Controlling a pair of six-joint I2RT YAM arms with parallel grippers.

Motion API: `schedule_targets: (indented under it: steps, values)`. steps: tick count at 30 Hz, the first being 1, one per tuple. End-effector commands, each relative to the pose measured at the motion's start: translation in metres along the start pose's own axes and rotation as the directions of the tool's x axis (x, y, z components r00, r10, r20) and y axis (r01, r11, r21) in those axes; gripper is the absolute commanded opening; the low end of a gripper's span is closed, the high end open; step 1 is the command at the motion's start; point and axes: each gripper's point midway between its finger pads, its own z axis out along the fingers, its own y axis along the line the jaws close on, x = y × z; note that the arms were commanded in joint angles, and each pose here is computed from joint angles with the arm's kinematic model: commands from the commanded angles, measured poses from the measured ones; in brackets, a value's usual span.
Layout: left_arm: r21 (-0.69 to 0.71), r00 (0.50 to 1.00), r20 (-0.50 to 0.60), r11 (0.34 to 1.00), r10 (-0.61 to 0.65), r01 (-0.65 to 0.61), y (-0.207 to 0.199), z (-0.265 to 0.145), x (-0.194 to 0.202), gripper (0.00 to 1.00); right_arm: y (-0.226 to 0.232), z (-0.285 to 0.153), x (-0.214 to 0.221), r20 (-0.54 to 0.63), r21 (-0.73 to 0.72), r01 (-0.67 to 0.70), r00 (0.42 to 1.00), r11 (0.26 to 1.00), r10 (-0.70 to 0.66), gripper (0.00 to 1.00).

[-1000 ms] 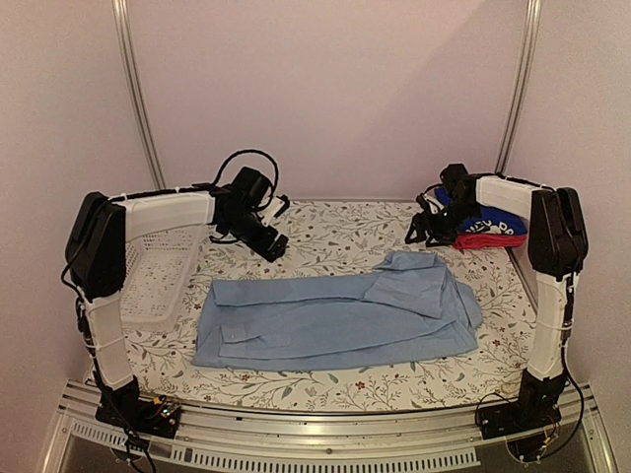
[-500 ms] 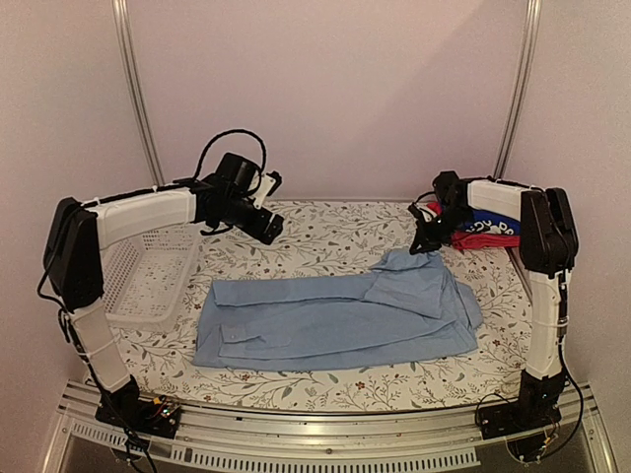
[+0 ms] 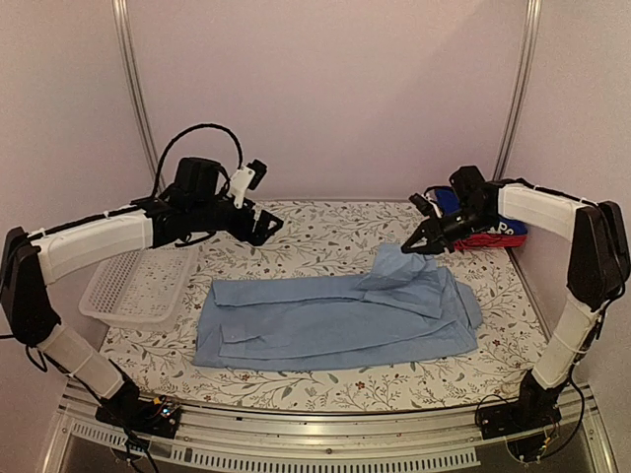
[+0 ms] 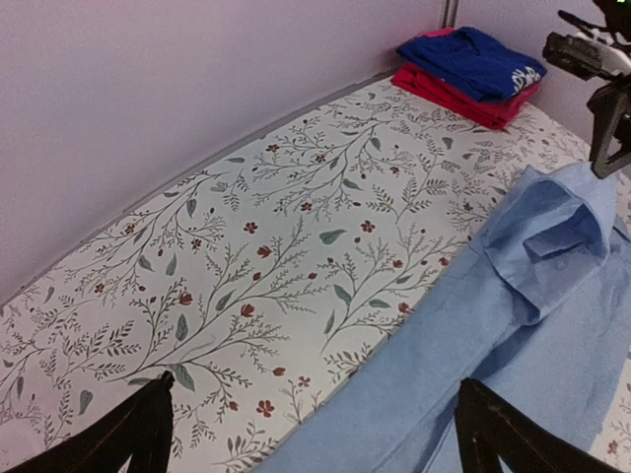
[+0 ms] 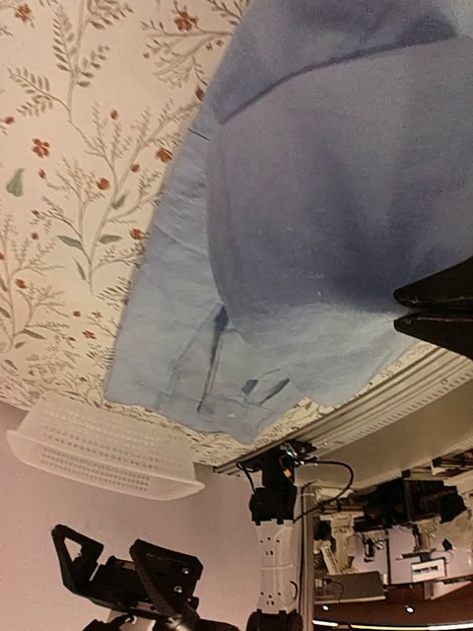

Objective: Fold and stack the mixed laundry pile
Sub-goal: Fold the 1/3-folded shirt at the center of the board.

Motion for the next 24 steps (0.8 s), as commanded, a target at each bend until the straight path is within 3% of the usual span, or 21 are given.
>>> schedule_targets:
  steps: [1,5,11,20,22,24]
  values:
    - [0.270,0.988,0.156,0.962,0.000,-0.043,-0.067,-0.025,-0.022,1.00,0.056,0.009,0.039,-0.081,-0.327,-0.087,0.995,0.941,0.064,0.00]
    - [0.364,0.974,0.191,0.913,0.119,-0.183,-0.136,-0.025,-0.009,1.00,0.067,0.005,0.047,-0.102,-0.399,-0.173,0.984,0.901,0.144,0.00]
    - [0.493,0.980,0.128,0.848,0.150,-0.194,-0.197,0.001,0.013,0.99,0.052,0.017,0.056,-0.147,-0.360,-0.254,0.966,0.898,0.215,0.00]
    - [0.515,0.976,0.053,0.831,0.211,-0.208,-0.244,0.066,0.052,0.98,0.068,0.011,0.058,-0.173,-0.437,-0.230,0.970,0.870,0.169,0.00]
    - [0.555,0.972,0.054,0.802,0.228,-0.219,-0.259,0.072,0.055,0.86,0.071,0.009,0.056,-0.160,-0.438,-0.221,0.973,0.872,0.166,0.00]
    - [0.623,0.968,0.041,0.752,0.246,-0.217,-0.275,0.070,0.057,0.60,0.073,0.007,0.052,-0.152,-0.438,-0.213,0.975,0.873,0.161,0.00]
